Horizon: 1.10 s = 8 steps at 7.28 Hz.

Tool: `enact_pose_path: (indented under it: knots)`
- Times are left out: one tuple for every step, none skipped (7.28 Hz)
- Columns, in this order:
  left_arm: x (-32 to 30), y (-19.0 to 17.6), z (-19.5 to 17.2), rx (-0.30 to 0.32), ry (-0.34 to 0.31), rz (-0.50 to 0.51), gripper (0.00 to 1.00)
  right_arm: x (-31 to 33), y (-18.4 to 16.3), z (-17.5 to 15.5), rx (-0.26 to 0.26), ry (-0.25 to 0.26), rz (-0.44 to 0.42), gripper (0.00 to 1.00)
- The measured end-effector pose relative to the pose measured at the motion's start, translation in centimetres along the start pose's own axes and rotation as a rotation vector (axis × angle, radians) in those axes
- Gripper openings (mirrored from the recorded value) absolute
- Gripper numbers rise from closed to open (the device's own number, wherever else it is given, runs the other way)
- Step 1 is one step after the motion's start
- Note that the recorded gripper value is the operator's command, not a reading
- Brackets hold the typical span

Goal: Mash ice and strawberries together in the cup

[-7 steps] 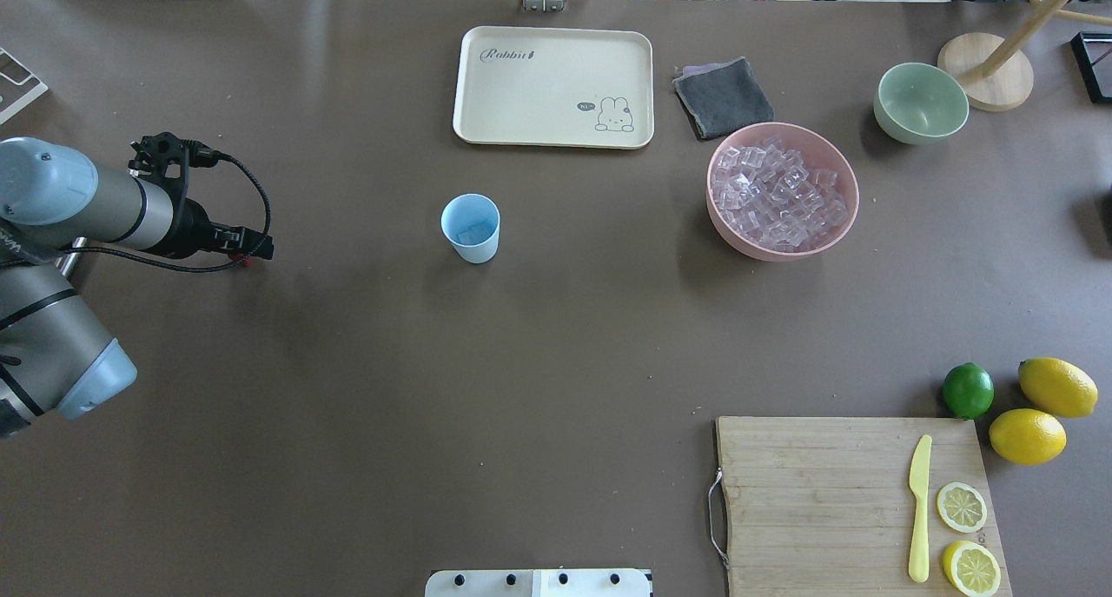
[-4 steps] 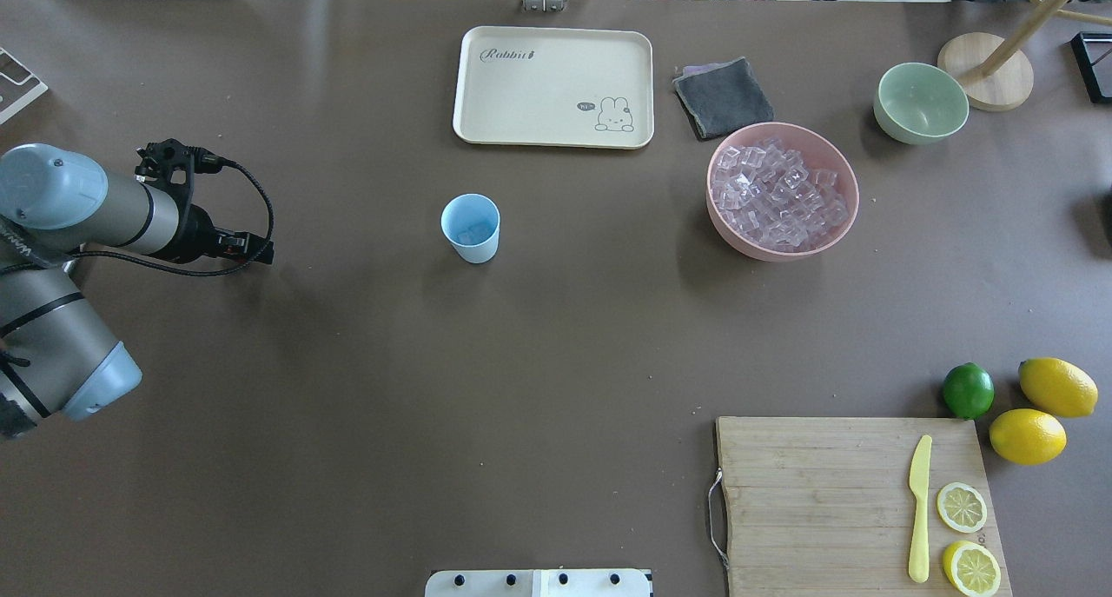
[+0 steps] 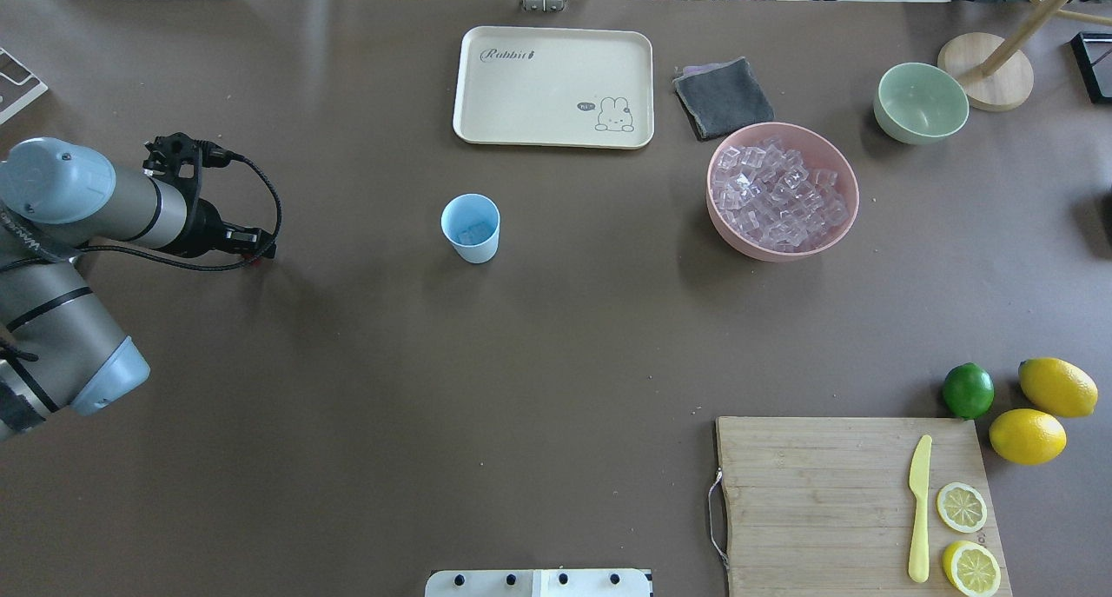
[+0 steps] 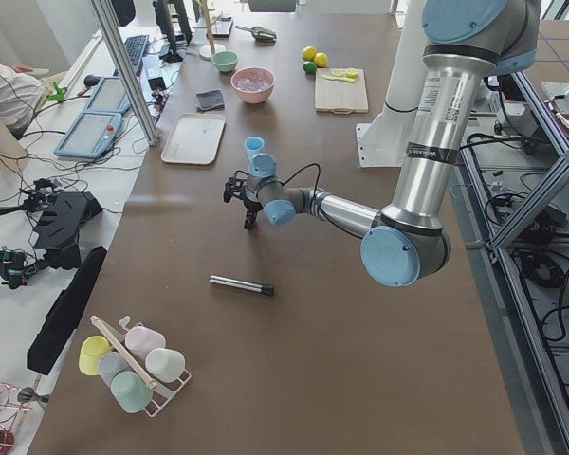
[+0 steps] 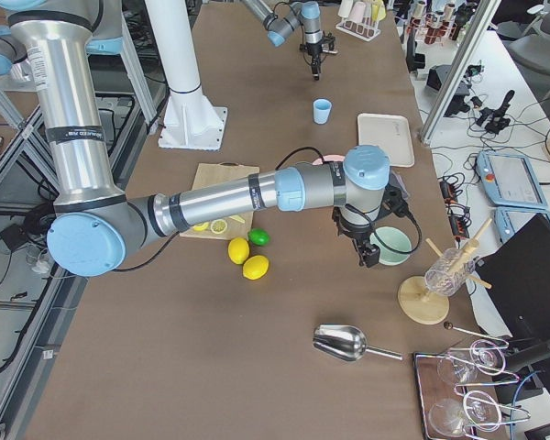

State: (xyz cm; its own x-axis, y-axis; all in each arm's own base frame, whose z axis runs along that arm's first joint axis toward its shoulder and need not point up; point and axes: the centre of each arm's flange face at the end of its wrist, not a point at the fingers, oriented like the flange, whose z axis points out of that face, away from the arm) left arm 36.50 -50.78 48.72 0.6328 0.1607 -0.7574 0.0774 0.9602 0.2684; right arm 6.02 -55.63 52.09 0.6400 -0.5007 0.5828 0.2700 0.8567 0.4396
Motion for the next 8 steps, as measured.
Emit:
enact_pose_path:
  knots:
    - [-0.2,0.1,0.1,-0.002,-0.004,0.001,0.52,-0.1,0.2,-0.2,0.003,0.001,-0.001,0.99]
    - [-0.5,0.2,0.2,-0.005,-0.007,0.001,0.44,-0.2,0.4,-0.3,0.005,0.001,0.0,0.99]
    - [-0.5,0.2,0.2,-0.004,-0.008,0.0,0.16,-0.1,0.5,-0.3,0.005,0.001,0.001,0.99]
    - [-0.3,0.1,0.2,-0.003,-0.007,-0.002,0.0,-0.1,0.7,-0.2,0.004,0.002,0.002,0.99]
    - [-0.2,0.0,0.2,-0.002,-0.005,-0.004,0.0,-0.1,0.7,-0.3,0.005,0.002,0.002,0.99]
    - [-0.1,-0.2,-0.1,0.0,-0.002,-0.005,0.0,-0.2,0.7,-0.3,0.007,-0.002,0.003,0.99]
    - [0.1,-0.7,-0.7,0.008,0.008,-0.004,0.0,-0.3,0.8,-0.3,0.008,-0.006,0.005,0.99]
    - [1.4,-1.8,-1.7,0.027,0.027,0.002,0.0,-0.3,0.9,-0.2,0.007,-0.008,0.007,0.99]
